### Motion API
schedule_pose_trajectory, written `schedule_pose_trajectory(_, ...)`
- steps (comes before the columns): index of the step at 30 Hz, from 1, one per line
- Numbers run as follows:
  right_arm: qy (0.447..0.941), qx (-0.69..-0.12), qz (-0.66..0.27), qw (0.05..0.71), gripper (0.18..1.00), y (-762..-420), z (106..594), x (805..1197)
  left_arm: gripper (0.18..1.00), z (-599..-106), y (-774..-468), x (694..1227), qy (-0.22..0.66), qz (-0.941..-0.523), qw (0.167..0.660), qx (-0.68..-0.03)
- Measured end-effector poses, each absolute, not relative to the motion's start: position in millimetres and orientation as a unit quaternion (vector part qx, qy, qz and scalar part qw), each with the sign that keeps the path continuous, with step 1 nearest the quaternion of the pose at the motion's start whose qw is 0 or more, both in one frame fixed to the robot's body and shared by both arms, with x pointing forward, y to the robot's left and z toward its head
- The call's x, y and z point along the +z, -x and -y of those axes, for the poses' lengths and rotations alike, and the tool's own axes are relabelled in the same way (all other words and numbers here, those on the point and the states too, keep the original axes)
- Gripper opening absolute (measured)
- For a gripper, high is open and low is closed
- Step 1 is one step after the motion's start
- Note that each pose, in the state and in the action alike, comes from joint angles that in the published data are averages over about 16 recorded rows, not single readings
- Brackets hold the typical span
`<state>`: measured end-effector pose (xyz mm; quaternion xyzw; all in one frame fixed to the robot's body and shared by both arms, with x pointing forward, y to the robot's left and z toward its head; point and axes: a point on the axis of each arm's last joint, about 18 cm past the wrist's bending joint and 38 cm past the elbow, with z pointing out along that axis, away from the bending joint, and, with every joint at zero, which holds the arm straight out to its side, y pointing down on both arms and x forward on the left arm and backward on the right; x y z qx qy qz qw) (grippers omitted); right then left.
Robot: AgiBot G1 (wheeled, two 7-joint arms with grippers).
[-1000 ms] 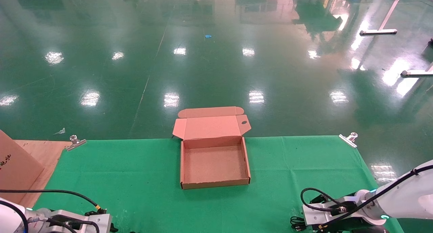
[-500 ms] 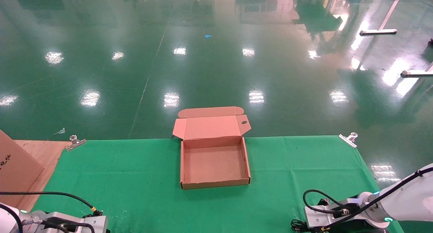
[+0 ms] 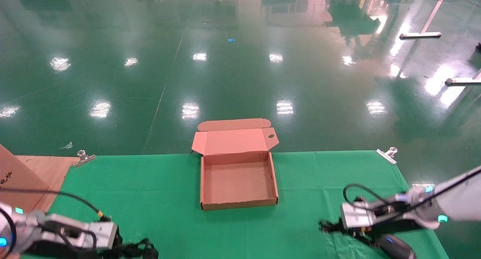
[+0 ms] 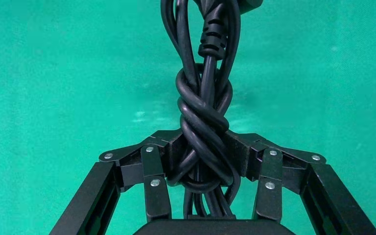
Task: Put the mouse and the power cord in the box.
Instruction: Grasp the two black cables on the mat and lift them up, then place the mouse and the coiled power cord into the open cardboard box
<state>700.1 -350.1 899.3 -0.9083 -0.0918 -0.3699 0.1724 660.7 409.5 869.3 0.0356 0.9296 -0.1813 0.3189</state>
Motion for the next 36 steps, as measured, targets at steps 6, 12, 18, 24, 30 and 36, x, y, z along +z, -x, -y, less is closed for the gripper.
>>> schedule_pose_trajectory(6,0.886,-0.404,0.122,0.195,0.230,-702,326,955,0.194,-398,-667,924,-0.065,-0.916,0.354,-0.175)
schedule_pose_trajectory(12,0.859,-0.439,0.157,0.210,0.230,-704,285,1015,0.193,-372,-674,988,-0.093,-0.893,0.400,-0.184)
schedule_pose_trajectory(18,0.833,-0.473,0.185,0.218,0.229,-706,240,1062,0.193,-335,-680,1043,-0.123,-0.866,0.444,-0.196)
schedule_pose_trajectory(24,0.805,-0.513,0.199,0.219,0.229,-710,205,1095,0.193,-301,-686,1077,-0.147,-0.844,0.475,-0.203)
schedule_pose_trajectory(30,0.783,-0.548,0.198,0.218,0.229,-717,189,1110,0.193,-278,-697,1087,-0.158,-0.830,0.497,-0.198)
schedule_pose_trajectory(36,0.772,-0.569,0.189,0.211,0.228,-722,187,1115,0.192,-254,-719,1074,-0.174,-0.813,0.523,-0.188)
